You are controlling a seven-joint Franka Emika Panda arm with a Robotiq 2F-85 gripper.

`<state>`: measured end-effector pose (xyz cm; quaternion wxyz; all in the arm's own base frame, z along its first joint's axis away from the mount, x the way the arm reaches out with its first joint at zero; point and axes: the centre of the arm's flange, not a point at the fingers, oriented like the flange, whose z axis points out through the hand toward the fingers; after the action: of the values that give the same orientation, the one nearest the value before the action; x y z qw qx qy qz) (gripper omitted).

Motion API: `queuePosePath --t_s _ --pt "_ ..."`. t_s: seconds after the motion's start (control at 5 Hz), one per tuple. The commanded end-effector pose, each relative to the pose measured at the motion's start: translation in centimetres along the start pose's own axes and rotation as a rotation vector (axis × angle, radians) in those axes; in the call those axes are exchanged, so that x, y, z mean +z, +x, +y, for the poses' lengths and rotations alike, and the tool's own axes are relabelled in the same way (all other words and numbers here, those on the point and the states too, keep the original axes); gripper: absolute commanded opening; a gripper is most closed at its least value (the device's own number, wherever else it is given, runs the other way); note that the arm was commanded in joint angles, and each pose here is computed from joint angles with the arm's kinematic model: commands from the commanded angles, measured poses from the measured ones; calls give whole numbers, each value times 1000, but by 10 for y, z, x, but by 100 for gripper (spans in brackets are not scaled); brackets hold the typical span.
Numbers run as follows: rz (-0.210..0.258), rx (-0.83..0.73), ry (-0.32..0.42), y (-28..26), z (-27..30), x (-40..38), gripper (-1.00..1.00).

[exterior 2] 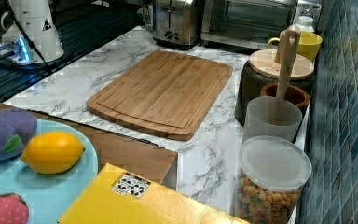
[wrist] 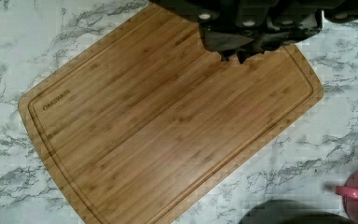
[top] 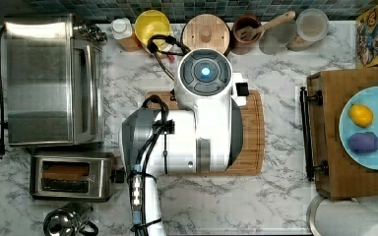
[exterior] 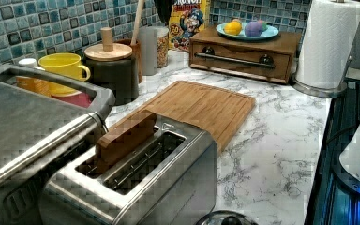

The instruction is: Turn on the toaster.

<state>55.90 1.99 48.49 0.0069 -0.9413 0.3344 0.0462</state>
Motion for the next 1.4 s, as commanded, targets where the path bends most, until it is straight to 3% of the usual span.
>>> queuePosePath --t_s 0.2,0.8,1.2,1.4 --pt "0 -110 13 -22 -10 8 -100" --pt "2 -427 86 -128 -35 26 -100" --pt "-49 -509 100 -183 -33 36 -100" --pt "-87 -552 69 -183 -40 72 -100"
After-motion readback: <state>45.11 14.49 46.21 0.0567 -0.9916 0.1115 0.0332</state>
